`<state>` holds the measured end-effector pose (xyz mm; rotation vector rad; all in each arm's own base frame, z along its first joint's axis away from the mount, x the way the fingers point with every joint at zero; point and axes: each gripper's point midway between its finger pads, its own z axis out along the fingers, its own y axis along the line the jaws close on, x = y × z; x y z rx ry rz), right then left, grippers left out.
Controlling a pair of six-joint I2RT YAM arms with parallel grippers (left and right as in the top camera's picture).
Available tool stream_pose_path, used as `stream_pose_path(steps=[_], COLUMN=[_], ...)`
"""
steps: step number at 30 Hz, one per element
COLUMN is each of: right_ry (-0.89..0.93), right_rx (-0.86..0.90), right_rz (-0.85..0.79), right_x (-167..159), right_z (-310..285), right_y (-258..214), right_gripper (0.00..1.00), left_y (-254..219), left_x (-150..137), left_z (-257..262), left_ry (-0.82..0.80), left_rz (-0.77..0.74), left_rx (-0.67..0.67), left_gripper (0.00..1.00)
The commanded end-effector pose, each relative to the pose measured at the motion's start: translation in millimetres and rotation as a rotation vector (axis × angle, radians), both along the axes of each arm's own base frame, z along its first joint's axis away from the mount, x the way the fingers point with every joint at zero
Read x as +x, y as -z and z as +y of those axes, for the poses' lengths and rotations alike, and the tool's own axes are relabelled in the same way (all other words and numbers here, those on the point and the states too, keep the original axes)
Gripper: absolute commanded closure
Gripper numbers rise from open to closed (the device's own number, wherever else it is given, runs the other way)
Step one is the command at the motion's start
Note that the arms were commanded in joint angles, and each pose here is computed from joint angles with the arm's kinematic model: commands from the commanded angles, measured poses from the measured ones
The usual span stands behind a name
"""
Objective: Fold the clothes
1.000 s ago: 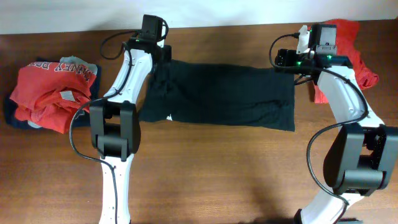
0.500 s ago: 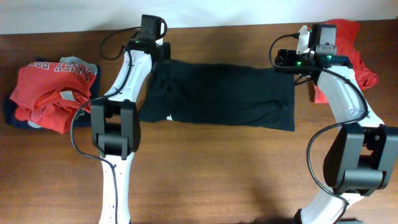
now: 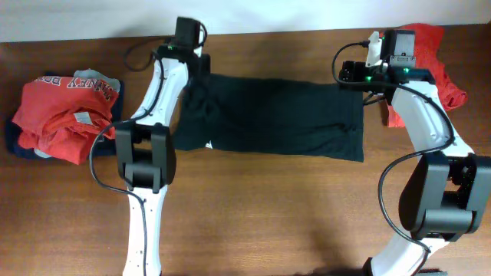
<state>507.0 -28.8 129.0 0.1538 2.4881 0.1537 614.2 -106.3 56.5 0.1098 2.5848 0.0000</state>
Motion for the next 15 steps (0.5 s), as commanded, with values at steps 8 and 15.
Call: stream_pose_path(steps=[8, 15], right_ry=[-0.002, -0.035], right_rx=[-0.01, 0.041], right_rz=[0.025, 0.053], right_x=[-0.3, -0.2], right_z=[-2.3, 7.8], right_y=[8.0, 22.5], right_gripper=[0.09, 0.09], left_y=[-75.8, -53.9], left_x=[-26.4, -74.6], left_z=[11.9, 9.3], left_ry=[-0.015, 0.013], left_rz=[0.043, 0.256], left_rx=[0.045, 0.067], left_gripper=[0.99, 1.0])
